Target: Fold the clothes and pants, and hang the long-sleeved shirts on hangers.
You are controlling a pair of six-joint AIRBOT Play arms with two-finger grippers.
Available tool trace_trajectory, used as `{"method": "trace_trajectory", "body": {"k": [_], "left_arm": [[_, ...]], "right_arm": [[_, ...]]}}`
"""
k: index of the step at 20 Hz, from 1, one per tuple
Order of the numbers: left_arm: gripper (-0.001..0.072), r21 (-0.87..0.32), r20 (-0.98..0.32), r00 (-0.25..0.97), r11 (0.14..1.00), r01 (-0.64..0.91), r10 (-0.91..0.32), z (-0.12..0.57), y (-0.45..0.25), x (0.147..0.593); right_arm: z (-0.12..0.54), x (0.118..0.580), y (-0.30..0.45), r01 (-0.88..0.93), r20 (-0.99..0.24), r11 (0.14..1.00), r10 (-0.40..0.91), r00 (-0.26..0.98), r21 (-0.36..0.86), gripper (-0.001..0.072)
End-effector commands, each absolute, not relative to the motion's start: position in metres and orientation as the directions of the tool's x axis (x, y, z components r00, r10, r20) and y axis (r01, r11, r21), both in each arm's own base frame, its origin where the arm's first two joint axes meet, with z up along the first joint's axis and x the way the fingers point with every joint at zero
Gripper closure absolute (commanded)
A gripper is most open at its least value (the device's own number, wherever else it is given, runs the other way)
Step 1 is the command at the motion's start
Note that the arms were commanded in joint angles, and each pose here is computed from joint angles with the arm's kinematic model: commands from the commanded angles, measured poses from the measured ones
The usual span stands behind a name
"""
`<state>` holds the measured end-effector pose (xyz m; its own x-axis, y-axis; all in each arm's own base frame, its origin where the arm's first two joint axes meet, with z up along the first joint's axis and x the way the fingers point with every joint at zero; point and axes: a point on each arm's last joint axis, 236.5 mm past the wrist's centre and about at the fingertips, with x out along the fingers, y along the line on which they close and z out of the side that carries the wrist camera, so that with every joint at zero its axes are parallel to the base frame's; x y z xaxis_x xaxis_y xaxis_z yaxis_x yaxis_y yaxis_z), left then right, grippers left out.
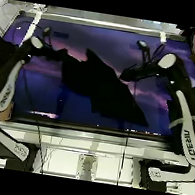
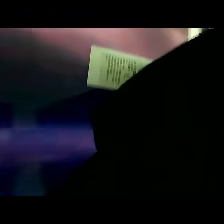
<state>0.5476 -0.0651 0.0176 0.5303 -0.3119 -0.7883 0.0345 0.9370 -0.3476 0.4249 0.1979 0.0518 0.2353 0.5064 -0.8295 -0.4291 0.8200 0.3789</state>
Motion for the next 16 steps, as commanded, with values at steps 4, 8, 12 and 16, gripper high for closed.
{"method": "trace_trajectory", "body": {"k": [4, 8, 12, 16], "left_arm": [[0.0689, -0.021, -0.948, 0.319, 1.000, -0.021, -0.013, 0.052, 0.047, 0.431], [0.0689, -0.030, -0.967, 0.255, 0.999, -0.029, -0.022, 0.034, 0.042, 0.380], [0.0688, -0.039, -0.986, 0.166, 0.999, -0.038, -0.032, 0.000, 0.038, 0.342], [0.0688, -0.043, -0.989, 0.142, 0.998, -0.042, -0.037, -0.021, 0.036, 0.330]], "right_arm": [[0.003, 0.452, 0.205, -0.335, -0.844, 0.860, 0.476, 0.248, 0.386, 0.0340], [-0.025, 0.441, 0.207, -0.269, -0.868, 0.867, 0.469, 0.162, 0.419, 0.0339], [-0.049, 0.419, 0.218, -0.237, -0.867, 0.846, 0.497, 0.031, 0.477, 0.0336], [-0.053, 0.423, 0.262, -0.356, -0.847, 0.809, 0.525, 0.082, 0.467, 0.0190]]}}
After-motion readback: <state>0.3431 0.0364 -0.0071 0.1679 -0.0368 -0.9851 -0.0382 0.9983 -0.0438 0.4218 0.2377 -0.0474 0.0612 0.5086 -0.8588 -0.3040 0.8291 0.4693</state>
